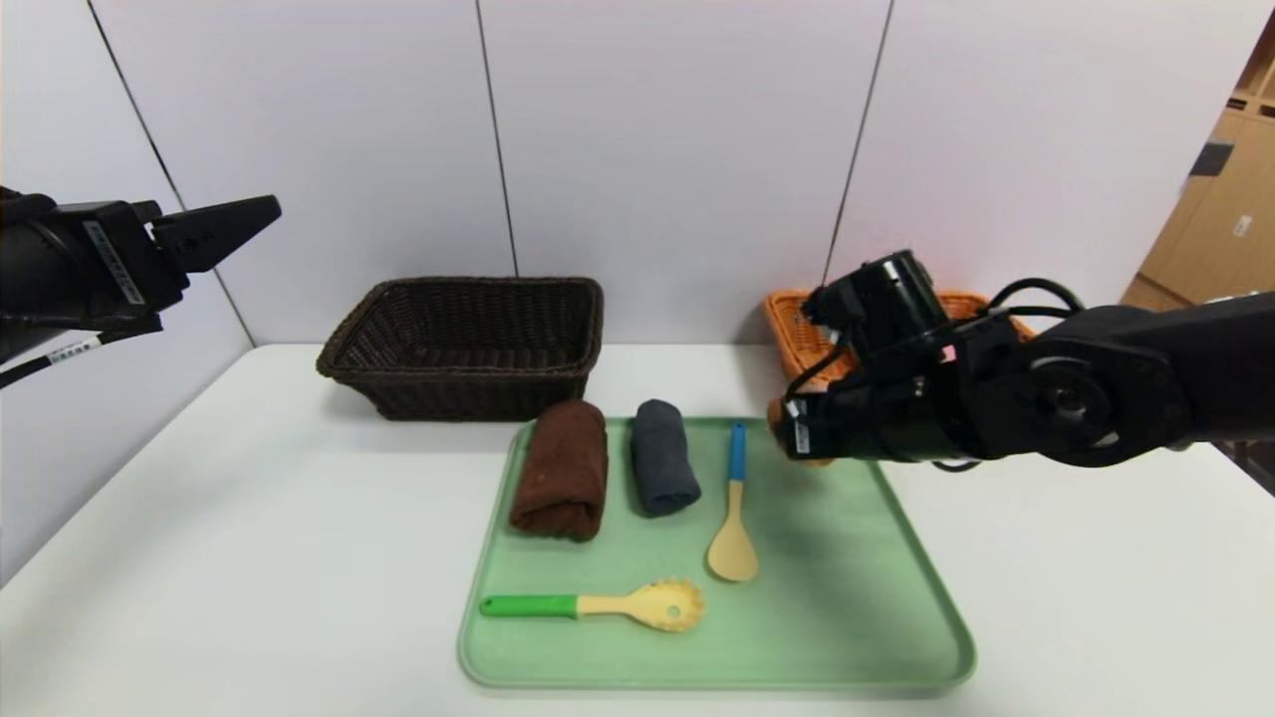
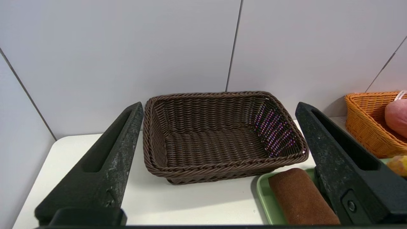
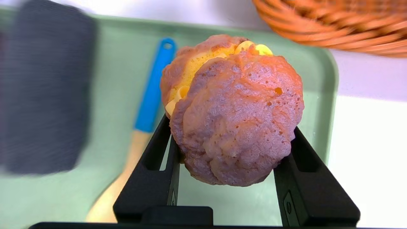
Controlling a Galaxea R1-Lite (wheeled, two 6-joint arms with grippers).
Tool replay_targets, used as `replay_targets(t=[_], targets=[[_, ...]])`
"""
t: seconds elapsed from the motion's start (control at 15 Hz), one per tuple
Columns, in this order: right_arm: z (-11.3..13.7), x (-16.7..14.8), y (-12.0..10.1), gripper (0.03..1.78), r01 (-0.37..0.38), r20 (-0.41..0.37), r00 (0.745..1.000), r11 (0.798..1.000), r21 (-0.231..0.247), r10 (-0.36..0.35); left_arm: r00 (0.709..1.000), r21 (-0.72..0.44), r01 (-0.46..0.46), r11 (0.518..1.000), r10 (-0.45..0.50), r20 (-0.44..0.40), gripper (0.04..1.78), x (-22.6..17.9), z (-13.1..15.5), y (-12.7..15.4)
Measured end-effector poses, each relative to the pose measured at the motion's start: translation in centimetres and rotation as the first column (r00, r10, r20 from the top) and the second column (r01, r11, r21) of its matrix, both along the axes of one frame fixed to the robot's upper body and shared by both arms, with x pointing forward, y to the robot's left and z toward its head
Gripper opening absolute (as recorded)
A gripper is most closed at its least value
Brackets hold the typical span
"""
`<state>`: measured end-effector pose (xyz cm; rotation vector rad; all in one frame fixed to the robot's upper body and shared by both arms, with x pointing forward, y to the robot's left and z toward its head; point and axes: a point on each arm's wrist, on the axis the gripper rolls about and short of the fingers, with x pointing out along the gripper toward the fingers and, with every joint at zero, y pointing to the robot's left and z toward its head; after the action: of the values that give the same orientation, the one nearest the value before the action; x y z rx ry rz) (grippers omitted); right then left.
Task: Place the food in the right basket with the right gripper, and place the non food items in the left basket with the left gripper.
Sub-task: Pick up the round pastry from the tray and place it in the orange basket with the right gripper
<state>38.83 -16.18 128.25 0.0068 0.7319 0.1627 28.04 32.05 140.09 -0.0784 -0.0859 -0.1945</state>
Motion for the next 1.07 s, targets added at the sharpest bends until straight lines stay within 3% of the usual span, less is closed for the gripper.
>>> replay_targets(t=[0.2, 0.33, 0.47, 0.6, 0.67, 0.73, 1.07], targets=[[4.3, -2.9, -0.5, 0.81, -0.054, 0.121, 0.991, 0.998, 0.033, 0.049, 1.000, 0.000, 0.000, 1.000, 0.000, 0.000, 1.69, 0.0, 0.0, 0.0], [7.1, -3.9, -1.8, 0.81, -0.081, 0.247, 0.966, 0.997, -0.006, 0.080, 1.000, -0.002, 0.000, 1.000, 0.000, 0.001, 1.69, 0.0, 0.0, 0.0], [9.3, -3.1, -3.9, 0.81, -0.045, 0.411, 0.910, 0.998, -0.049, 0.061, 1.000, -0.002, 0.002, 1.000, -0.002, 0.000, 1.69, 0.1, 0.0, 0.0], [10.1, -1.2, -5.5, 0.81, 0.023, 0.522, 0.853, 0.999, -0.044, 0.003, 1.000, -0.002, 0.004, 1.000, -0.004, -0.002, 1.69, 0.2, 0.0, 0.0], [9.9, -0.1, -6.2, 0.81, 0.058, 0.547, 0.836, 0.998, -0.034, -0.030, 1.000, -0.001, 0.004, 1.000, -0.004, -0.005, 1.69, 0.3, -0.1, 0.0], [9.2, 1.1, -6.7, 0.81, 0.085, 0.548, 0.835, 0.996, -0.032, -0.054, 1.000, -0.003, 0.004, 1.000, -0.004, -0.008, 1.69, 0.4, -0.2, 0.0], [4.7, 6.7, -6.4, 0.81, 0.121, 0.432, 0.899, 0.989, -0.086, -0.073, 1.000, -0.003, 0.002, 1.000, -0.002, -0.024, 1.69, 0.9, -0.5, -0.1]])
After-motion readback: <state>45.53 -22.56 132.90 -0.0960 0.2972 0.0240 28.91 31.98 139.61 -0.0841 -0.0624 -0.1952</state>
